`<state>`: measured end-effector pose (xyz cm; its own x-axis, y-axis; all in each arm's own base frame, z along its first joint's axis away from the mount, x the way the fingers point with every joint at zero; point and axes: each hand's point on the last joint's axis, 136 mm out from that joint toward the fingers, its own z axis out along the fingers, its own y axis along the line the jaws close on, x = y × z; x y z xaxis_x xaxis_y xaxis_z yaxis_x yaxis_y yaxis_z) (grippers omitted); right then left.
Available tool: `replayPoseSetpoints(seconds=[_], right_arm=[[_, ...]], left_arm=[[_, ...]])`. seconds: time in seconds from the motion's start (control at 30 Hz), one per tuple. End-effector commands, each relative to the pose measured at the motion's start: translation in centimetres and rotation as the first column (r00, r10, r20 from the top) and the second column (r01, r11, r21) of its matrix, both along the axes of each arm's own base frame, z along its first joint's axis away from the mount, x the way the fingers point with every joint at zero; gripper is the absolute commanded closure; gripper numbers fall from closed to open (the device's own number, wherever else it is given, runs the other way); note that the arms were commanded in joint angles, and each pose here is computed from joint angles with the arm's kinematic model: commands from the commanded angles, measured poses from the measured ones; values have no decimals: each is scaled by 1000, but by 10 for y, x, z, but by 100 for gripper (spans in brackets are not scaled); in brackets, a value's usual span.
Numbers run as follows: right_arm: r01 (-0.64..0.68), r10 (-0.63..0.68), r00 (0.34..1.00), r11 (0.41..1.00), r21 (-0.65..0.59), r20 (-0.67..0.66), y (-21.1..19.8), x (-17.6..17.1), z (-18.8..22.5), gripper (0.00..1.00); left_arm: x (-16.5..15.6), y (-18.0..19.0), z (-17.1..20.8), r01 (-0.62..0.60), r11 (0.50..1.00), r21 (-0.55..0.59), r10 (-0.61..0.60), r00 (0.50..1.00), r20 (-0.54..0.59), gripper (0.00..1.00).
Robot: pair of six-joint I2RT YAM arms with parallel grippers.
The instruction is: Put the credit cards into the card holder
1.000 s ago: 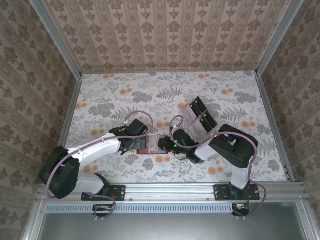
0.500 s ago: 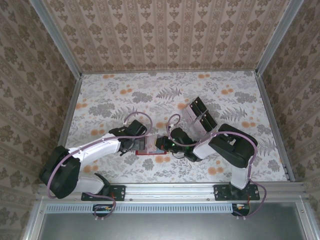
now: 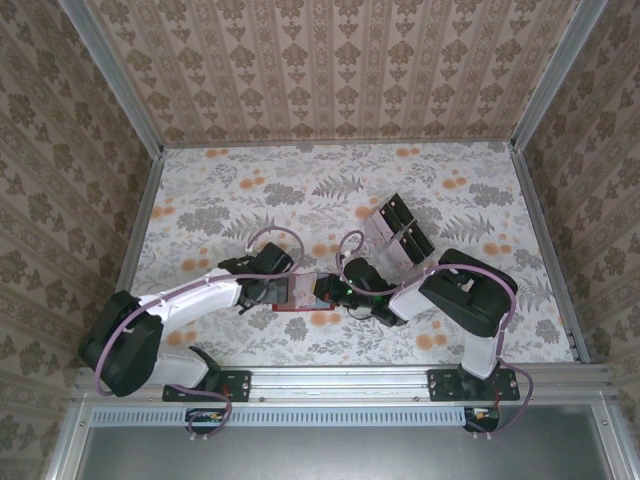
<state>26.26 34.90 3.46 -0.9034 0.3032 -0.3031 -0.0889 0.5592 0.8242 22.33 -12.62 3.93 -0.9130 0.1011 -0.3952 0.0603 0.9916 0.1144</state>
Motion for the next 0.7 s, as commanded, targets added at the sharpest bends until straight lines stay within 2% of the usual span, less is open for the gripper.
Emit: replayPoseSetpoints(seconds=[0.0, 0.33, 0.67], right_arm=[[8, -8, 999, 1000, 11, -40, -3, -7, -3, 100], [56, -52, 996, 997, 55, -72, -3, -4, 0, 100], [1, 0, 997, 1000, 19, -84, 4, -11, -9, 100]], left_arm=[[-8, 8, -9, -8, 1000, 30, 9, 999, -34, 0], [-16, 13, -18, -14, 997, 73, 18, 998, -57, 0], [-18, 12, -23, -24, 997, 75, 30, 997, -71, 0]])
